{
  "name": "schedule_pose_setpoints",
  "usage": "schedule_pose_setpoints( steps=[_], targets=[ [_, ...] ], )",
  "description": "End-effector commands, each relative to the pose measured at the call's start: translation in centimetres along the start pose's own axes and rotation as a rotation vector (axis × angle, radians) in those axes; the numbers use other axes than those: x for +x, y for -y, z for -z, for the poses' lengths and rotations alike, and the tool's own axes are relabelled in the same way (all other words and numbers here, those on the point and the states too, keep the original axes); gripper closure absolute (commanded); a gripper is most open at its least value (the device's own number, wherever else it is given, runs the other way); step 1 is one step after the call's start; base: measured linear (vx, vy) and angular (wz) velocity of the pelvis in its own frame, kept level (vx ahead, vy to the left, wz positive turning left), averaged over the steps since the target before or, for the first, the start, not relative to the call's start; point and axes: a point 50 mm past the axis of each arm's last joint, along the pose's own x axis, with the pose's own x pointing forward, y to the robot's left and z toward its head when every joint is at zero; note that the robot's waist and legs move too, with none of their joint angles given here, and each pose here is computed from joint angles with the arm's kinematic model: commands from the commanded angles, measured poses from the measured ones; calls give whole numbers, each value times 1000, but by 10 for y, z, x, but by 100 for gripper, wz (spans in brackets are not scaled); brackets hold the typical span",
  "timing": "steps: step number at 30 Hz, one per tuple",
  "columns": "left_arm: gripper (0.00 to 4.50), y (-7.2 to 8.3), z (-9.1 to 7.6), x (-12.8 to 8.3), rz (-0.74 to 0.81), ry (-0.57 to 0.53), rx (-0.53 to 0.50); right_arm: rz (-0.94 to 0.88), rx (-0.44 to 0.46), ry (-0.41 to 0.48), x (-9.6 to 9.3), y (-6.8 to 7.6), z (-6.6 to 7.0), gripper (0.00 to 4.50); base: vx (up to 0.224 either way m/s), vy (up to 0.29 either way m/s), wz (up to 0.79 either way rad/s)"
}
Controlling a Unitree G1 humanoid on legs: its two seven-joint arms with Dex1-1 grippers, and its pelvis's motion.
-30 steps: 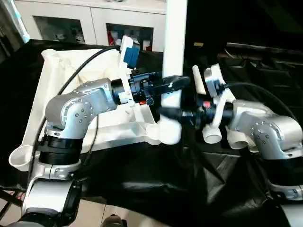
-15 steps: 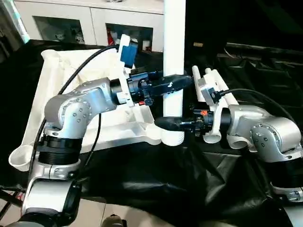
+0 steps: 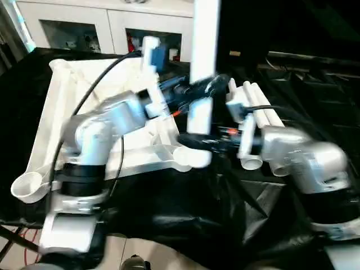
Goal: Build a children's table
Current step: Pick table leg
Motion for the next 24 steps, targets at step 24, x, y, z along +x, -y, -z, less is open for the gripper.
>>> schedule_pose_setpoints(
  steps=[24],
  targets=[
    [265, -1, -3, 5, -112, -5, 76, 58, -54, 33, 0, 6, -16, 143, 0, 0, 0]
  ],
)
